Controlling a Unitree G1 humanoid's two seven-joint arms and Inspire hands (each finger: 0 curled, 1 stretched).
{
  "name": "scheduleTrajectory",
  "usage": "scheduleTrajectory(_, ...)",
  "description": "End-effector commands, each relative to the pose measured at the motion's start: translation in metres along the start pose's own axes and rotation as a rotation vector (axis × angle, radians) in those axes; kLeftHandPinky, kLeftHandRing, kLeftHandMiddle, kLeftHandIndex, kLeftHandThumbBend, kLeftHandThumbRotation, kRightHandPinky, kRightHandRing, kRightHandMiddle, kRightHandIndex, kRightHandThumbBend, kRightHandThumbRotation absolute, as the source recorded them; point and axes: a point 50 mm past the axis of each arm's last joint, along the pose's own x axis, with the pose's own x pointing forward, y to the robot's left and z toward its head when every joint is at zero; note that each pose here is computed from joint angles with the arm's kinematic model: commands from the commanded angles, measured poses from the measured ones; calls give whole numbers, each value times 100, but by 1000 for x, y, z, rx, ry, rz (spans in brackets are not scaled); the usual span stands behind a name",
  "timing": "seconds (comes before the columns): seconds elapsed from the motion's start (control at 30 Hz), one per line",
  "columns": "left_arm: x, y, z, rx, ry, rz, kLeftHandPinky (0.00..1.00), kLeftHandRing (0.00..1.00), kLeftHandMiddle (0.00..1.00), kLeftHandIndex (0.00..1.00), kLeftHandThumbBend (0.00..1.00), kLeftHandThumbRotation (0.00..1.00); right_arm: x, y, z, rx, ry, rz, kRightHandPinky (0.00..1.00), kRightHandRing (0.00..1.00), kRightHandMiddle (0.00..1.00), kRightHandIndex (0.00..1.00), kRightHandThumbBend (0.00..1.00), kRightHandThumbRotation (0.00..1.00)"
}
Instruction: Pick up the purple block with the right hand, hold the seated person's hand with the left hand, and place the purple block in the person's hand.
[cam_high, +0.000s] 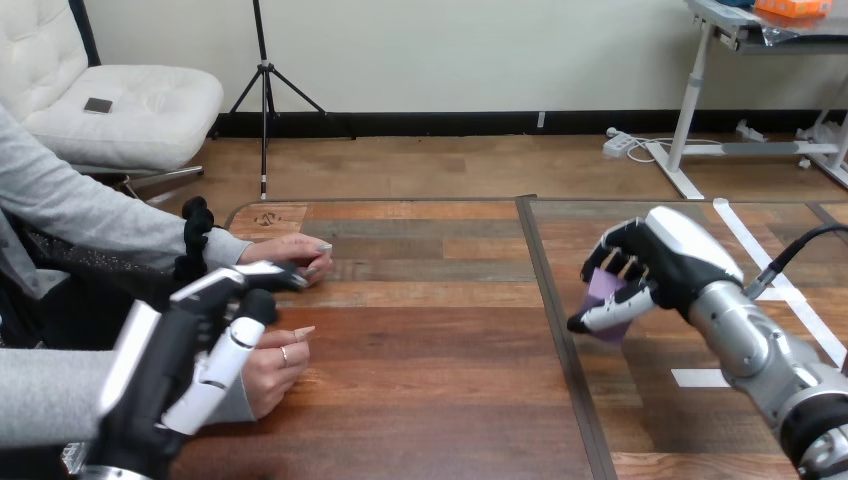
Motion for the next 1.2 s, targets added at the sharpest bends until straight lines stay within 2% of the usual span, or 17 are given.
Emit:
scheduleTrajectory(0.0,20,18,23,110,-121,54,66,76,76,67,71,78,3,-28,13,3,-93,-91,39,42,46,45,76,0)
scheduleTrajectory(0.17,21,24,24,146,-114,61,62,75,76,70,80,75,2,-32,14,7,-102,-101,38,42,46,45,76,0)
scheduleTrajectory(0.37,23,33,26,235,-114,51,62,76,78,74,85,72,1,-37,16,7,-121,-109,39,43,46,45,75,0)
scheduleTrajectory(0.47,25,36,28,272,-126,32,62,77,81,77,87,69,1,-38,16,16,-123,-116,40,43,46,46,75,0)
scheduleTrajectory(0.7,28,43,33,356,-109,-5,64,81,84,81,93,64,1,-40,16,27,-122,-119,40,44,46,46,76,0)
scheduleTrajectory(0.77,29,44,34,365,-105,-17,67,84,87,82,96,59,1,-40,15,26,-120,-118,40,44,47,46,76,0)
scheduleTrajectory(0.9,32,45,38,458,-78,-32,69,86,88,83,98,55,0,-40,15,18,-116,-119,41,44,47,46,76,0)
scheduleTrajectory(1.17,36,45,43,659,-39,-87,70,86,89,86,100,62,0,-40,13,35,-112,-116,42,45,48,46,76,0)
